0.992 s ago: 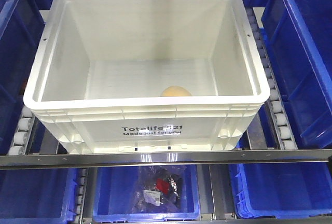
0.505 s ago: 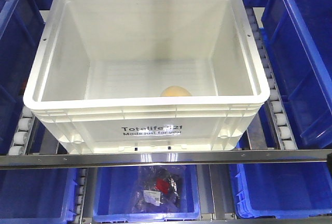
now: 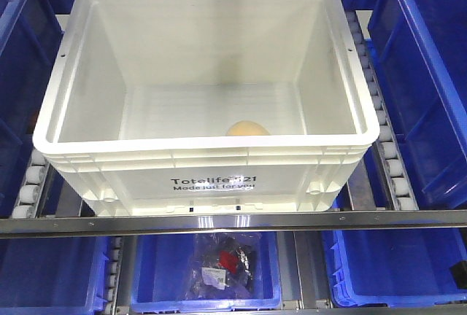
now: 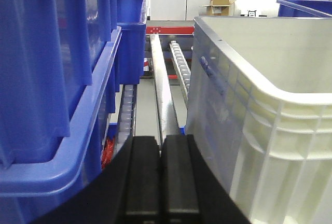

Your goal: Place moving items into box and shelve

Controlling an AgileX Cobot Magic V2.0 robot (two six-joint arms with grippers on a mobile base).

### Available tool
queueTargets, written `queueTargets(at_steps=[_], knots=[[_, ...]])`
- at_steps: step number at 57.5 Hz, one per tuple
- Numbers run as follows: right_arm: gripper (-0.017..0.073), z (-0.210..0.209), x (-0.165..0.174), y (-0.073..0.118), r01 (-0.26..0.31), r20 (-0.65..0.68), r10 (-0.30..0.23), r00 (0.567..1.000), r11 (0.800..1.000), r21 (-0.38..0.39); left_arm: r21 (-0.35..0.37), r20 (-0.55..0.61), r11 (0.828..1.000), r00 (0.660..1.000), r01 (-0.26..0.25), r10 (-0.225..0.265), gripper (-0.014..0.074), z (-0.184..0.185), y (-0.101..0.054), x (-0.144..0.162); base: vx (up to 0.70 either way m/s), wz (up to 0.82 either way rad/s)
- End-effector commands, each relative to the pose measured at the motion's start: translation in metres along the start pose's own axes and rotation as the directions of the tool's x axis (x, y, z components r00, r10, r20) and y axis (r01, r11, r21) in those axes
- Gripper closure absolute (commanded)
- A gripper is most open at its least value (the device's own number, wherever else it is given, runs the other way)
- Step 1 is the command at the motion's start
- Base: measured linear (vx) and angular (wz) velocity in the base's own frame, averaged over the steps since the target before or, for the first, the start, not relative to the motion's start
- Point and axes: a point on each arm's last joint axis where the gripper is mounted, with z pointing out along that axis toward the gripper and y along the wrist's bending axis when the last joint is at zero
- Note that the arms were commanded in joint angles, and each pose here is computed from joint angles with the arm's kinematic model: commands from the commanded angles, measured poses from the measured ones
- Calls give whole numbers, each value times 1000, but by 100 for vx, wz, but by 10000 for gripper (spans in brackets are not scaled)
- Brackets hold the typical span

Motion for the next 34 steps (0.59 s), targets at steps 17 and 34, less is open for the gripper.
queueTargets(at_steps=[17, 34], knots=[[575, -1, -2, 0, 11, 87, -11, 996, 1000, 4, 7, 71, 1000, 997, 7, -8, 613, 0, -1, 1, 0, 0], [575, -1, -3, 0, 71, 102, -72, 992, 997, 9, 7, 71, 1000, 997, 7, -8, 613, 0, -1, 1, 0, 0]])
